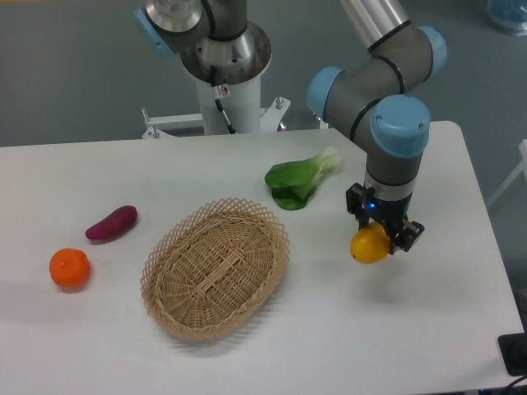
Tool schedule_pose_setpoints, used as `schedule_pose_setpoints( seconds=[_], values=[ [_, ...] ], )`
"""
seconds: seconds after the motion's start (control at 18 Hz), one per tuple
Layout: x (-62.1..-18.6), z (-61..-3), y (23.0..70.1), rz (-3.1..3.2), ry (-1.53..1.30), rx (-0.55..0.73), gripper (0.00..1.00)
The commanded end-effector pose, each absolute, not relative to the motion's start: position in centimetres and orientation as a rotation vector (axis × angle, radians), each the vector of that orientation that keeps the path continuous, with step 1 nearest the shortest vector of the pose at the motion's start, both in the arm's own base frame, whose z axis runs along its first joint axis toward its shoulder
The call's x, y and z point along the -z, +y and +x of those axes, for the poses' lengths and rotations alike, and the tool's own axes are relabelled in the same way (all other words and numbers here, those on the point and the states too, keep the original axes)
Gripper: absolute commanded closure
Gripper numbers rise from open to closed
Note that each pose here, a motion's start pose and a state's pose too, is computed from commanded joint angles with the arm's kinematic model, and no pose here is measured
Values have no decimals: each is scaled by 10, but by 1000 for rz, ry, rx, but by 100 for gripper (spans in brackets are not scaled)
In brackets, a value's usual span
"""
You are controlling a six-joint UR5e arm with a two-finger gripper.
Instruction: Place the mango on the table
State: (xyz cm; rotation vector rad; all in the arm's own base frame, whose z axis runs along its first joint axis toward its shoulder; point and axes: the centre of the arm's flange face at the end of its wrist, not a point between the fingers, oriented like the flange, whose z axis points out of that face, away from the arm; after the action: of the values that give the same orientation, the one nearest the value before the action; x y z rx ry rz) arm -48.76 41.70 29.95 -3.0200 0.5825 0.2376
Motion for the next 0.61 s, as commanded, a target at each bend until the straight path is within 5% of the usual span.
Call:
schedule_pose_setpoints(
  seconds=[0.61],
  values=[
    [-298, -487, 418, -3022, 581, -226, 66]
  ],
)
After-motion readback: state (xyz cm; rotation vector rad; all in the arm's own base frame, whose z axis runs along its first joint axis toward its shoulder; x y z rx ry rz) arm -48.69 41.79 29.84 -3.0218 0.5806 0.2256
